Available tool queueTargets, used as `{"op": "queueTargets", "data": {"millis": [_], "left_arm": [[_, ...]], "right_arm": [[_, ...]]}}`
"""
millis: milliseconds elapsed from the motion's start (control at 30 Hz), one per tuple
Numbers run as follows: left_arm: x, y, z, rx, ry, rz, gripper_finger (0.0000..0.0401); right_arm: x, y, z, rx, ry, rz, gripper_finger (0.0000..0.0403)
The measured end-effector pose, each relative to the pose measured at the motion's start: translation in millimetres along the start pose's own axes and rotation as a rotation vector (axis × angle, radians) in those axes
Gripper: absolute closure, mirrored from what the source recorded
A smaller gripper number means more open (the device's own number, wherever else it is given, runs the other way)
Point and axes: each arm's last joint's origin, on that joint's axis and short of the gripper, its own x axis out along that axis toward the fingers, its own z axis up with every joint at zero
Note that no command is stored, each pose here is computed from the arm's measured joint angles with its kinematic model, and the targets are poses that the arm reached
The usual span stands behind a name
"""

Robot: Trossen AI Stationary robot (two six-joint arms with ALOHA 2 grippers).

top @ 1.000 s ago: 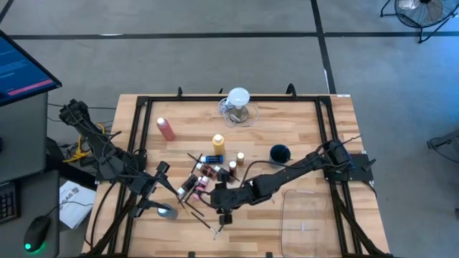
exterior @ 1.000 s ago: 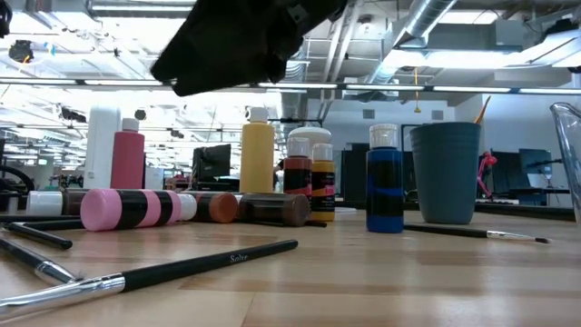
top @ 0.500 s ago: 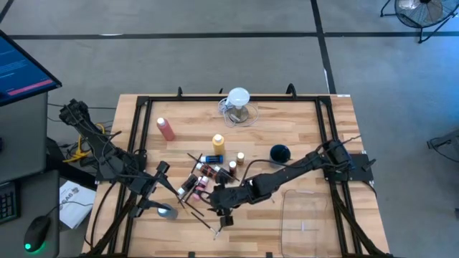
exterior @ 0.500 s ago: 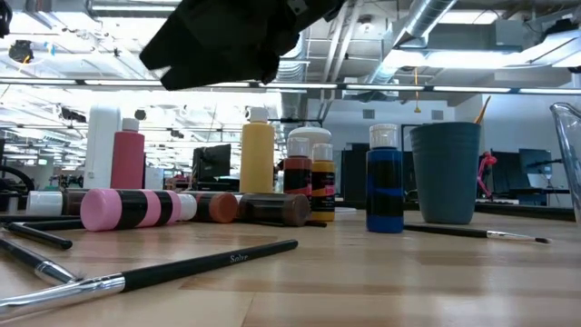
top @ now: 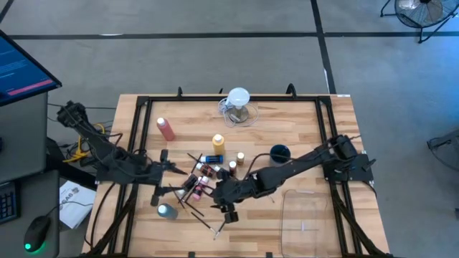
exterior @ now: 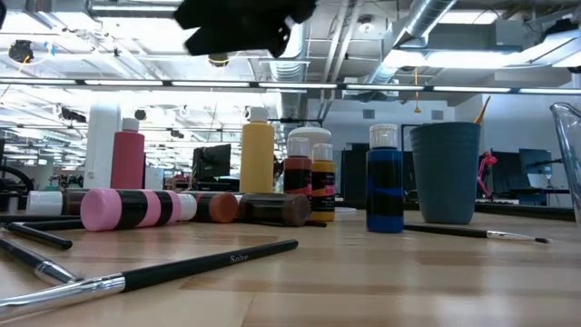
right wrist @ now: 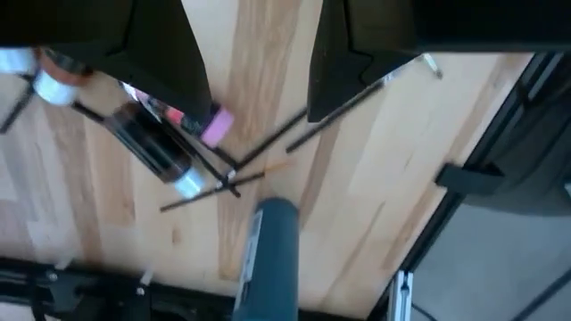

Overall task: Pick & Place Paint Supplies
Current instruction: Put the black silver paintbrush into the blue cup

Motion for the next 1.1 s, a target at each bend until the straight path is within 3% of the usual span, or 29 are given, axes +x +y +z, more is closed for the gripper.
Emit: {"op": "queueTargets", "data": {"millis": [267, 533, 867, 1100], "left_arm": [[8.8, 19.6, -13.5, 0.053, 0.140, 0.121, 0.0188], [22.1, 57.7, -30.2, -0.048, 0.275, 0.273, 0.0188], [22.6, 118.3, -53.0, -0.186, 0.621, 0.175, 0.0193], [41.9, 133.0, -70.4, -0.108, 0.754, 0.088, 0.0222]], "right_arm": [[-22.9, -3.2, 14.4, 0.007, -0.049, -0.027, 0.0221], [-24.4, -4.0, 11.0, 0.004, -0.006, -0.032, 0.0221], [-24.5, -7.3, 2.2, 0.003, 0.085, -0.042, 0.0221], [-27.1, -13.2, -1.1, 0.014, 0.131, -0.054, 0.0221]]}}
